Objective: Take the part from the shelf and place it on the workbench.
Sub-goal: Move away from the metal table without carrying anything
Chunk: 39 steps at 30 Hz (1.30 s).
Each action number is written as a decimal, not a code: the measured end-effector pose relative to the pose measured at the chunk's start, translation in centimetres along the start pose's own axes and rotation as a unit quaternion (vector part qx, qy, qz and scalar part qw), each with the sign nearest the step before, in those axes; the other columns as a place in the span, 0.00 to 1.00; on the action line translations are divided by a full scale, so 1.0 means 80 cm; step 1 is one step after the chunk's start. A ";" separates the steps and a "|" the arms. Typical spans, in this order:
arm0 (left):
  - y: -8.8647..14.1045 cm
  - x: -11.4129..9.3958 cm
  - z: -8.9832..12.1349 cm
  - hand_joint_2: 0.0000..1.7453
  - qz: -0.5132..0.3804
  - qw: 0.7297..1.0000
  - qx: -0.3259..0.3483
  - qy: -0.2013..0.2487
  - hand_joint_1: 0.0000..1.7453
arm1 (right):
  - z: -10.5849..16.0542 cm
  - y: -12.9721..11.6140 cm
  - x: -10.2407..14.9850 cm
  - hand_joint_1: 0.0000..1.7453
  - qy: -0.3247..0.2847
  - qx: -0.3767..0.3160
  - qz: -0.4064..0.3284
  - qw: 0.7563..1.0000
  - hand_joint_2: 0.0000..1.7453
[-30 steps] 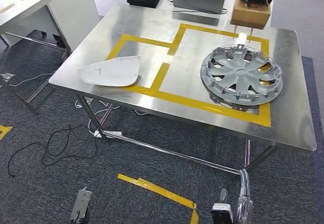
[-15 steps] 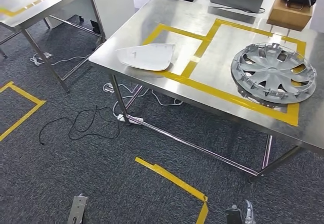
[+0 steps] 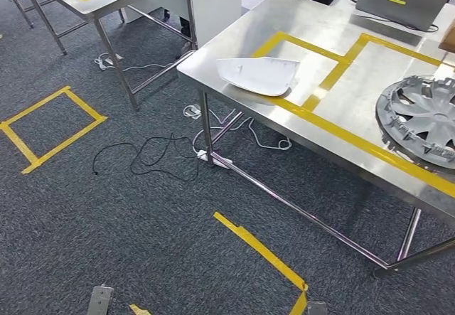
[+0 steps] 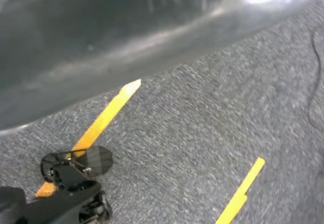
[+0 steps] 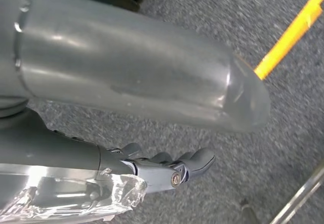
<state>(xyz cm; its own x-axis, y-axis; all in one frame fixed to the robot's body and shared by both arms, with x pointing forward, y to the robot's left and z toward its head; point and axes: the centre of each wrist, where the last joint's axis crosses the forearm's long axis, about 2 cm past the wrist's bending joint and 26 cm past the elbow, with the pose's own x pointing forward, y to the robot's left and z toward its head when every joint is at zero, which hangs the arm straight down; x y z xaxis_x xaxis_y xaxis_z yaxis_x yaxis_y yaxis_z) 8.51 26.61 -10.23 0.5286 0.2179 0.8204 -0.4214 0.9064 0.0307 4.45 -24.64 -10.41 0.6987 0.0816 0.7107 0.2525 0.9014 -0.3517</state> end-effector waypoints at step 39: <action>0.006 -0.010 0.014 0.00 -0.033 0.999 0.034 -0.010 0.00 | -0.004 0.008 0.006 0.00 0.023 0.030 -0.033 0.999 0.00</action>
<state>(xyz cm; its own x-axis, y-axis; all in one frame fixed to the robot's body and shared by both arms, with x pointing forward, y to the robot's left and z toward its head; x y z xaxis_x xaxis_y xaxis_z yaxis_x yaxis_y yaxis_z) 7.03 26.47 -10.21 0.5415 0.1510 0.8270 -0.4359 0.8916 0.1227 5.19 -24.14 -10.53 0.7122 0.0022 0.7020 0.2602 0.9279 -0.2670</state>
